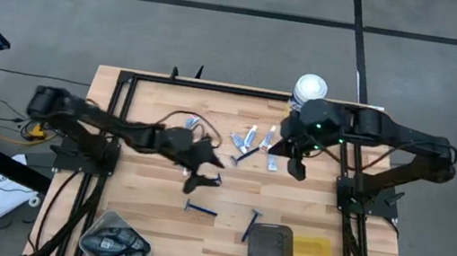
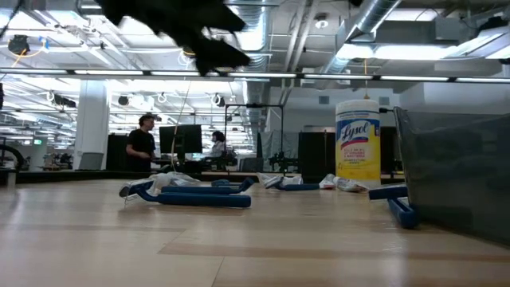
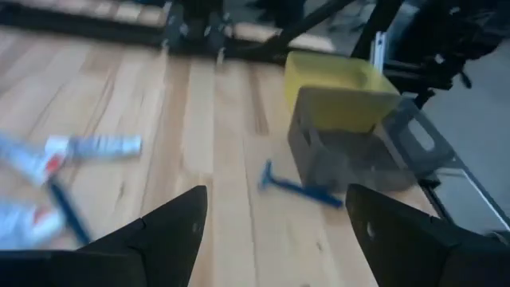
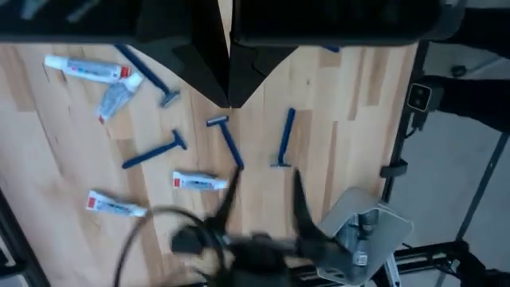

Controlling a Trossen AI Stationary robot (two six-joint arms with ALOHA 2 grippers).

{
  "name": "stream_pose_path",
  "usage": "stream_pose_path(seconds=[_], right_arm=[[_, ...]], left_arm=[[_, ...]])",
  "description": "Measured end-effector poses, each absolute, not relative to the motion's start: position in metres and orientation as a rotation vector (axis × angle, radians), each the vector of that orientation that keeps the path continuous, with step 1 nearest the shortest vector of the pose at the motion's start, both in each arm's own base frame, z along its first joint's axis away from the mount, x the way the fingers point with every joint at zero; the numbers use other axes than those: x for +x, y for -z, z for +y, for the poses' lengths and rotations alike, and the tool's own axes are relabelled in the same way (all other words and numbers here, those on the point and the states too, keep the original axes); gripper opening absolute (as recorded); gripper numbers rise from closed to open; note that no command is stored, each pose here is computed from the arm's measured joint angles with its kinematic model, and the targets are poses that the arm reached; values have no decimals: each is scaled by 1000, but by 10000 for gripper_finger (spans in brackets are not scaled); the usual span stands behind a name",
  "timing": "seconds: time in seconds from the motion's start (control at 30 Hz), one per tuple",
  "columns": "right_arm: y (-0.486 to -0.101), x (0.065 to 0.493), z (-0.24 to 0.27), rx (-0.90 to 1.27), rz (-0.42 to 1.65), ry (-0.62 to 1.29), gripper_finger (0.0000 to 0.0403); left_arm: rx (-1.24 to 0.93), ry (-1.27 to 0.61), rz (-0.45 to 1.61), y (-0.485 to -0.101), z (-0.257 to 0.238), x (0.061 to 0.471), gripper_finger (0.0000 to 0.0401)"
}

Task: Pick & Place Travel size toiletries
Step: Put the razor into the yellow bin

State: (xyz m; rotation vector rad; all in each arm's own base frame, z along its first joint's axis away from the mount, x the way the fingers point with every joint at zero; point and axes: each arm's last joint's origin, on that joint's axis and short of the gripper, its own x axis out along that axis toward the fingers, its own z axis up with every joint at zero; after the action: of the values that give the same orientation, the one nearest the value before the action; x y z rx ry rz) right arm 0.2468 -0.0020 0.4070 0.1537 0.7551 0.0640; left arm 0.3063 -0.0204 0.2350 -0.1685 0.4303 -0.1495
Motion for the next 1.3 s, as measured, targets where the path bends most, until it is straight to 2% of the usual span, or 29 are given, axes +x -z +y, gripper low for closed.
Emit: stream_pose_path(seconds=[0.13,0.37,0.53,0.7,1.3], right_arm=[[-409,243,8,183,757,-76,0],[-404,252,29,190,774,-134,0],[-400,259,38,188,778,-143,0],[-396,264,39,214,790,-129,0],[-393,267,48,247,804,-138,0]], left_arm=[[-98,204,358,-207,-9,334,296],[-5,303,413,-156,-19,360,296],[93,401,377,-148,-35,391,296],[124,423,376,-137,-37,414,296],[134,449,415,-98,-32,444,296]])
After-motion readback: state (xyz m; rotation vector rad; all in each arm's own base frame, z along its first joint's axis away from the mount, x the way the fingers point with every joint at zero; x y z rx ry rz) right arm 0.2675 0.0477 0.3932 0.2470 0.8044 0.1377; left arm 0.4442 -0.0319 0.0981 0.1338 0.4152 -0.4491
